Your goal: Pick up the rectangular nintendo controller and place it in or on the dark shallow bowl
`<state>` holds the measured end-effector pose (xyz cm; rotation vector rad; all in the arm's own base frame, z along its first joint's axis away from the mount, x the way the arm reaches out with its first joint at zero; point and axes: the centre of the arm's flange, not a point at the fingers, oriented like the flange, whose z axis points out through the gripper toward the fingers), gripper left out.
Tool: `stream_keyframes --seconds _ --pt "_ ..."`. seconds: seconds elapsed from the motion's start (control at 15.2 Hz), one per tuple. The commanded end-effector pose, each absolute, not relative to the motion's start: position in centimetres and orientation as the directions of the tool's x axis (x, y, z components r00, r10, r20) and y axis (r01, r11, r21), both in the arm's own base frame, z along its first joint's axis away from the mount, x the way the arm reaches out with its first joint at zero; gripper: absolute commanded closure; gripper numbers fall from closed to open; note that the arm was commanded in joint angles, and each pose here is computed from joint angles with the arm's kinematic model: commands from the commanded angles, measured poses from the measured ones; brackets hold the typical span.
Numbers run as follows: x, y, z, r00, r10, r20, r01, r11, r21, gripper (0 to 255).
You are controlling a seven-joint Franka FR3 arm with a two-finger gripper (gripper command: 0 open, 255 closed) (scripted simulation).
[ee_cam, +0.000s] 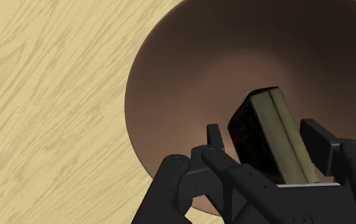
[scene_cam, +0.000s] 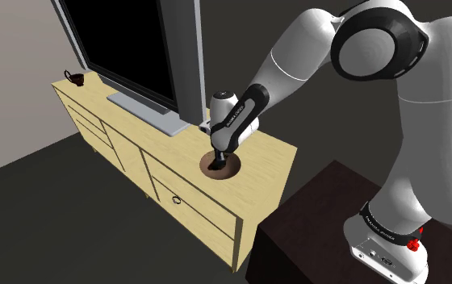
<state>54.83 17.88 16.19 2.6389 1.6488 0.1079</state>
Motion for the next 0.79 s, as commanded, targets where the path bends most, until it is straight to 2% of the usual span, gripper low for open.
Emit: stream_keyframes --seconds 0.0,0.26,0.53,0.73 --pt "54.8 17.9 16.2 0.437 0.898 0.044 0.897 -0.439 0.061 0" --pt "54.8 17.9 16.2 0.437 0.898 0.044 0.897 -0.439 0.061 0" --pt "54.5 17.8 21.2 0.437 0.898 0.044 0.897 -0.439 0.061 0" --pt "54.5 17.8 21.2 0.437 0.898 0.044 0.897 -0.439 0.061 0"
